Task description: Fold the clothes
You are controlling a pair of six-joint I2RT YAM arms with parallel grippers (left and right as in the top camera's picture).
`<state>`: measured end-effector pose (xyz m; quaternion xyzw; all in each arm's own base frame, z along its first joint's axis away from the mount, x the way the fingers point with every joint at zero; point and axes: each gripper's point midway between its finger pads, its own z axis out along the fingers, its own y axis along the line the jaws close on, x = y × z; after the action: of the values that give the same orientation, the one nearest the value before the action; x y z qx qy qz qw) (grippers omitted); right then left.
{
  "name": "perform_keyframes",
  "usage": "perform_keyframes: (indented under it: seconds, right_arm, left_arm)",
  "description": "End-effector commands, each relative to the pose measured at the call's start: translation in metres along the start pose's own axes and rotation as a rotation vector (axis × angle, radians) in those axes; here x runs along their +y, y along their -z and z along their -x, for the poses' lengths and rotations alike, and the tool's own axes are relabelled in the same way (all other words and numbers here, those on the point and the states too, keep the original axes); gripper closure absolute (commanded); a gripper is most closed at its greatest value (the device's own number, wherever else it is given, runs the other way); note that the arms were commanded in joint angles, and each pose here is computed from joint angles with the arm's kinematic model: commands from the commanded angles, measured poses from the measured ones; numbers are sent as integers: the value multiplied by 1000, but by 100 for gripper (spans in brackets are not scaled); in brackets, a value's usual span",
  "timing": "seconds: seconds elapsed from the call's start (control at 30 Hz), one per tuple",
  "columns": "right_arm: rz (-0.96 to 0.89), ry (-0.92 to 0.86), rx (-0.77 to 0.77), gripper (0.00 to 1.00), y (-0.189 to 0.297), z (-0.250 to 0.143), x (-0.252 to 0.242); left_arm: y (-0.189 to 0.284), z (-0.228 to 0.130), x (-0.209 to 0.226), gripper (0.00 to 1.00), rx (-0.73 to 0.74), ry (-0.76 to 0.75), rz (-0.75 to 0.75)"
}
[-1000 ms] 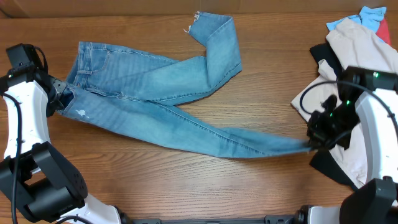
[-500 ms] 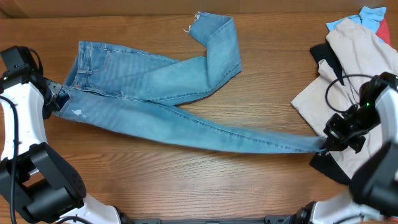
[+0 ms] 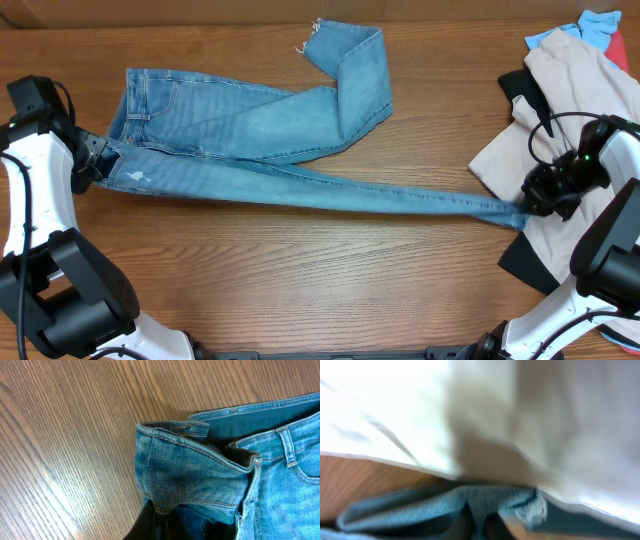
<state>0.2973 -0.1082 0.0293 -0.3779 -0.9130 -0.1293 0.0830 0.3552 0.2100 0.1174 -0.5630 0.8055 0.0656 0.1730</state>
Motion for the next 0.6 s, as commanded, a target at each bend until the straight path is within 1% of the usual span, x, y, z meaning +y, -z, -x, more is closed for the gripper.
perform_keyframes:
  seconds: [0.0,0.1,0.17,0.27,0.57]
  right_arm:
    - [40,54,-143,81,17,29,17]
    - [99,91,-187,68,19,39,36]
    - [104,98,-197,64,21,41,39]
    - [87,87,-166,62,27,32,36]
    - [-73,22,-123,60,61,-9,-6]
  left_arm:
    - [13,15,6,96,-70,20,15]
    - [13,11,5,96,-62,11,19]
    - [13,9,3,96,-60,3,18]
    - [13,8,2,96,-59,-14,18]
    - [13,8,3,96,-58,-54,19]
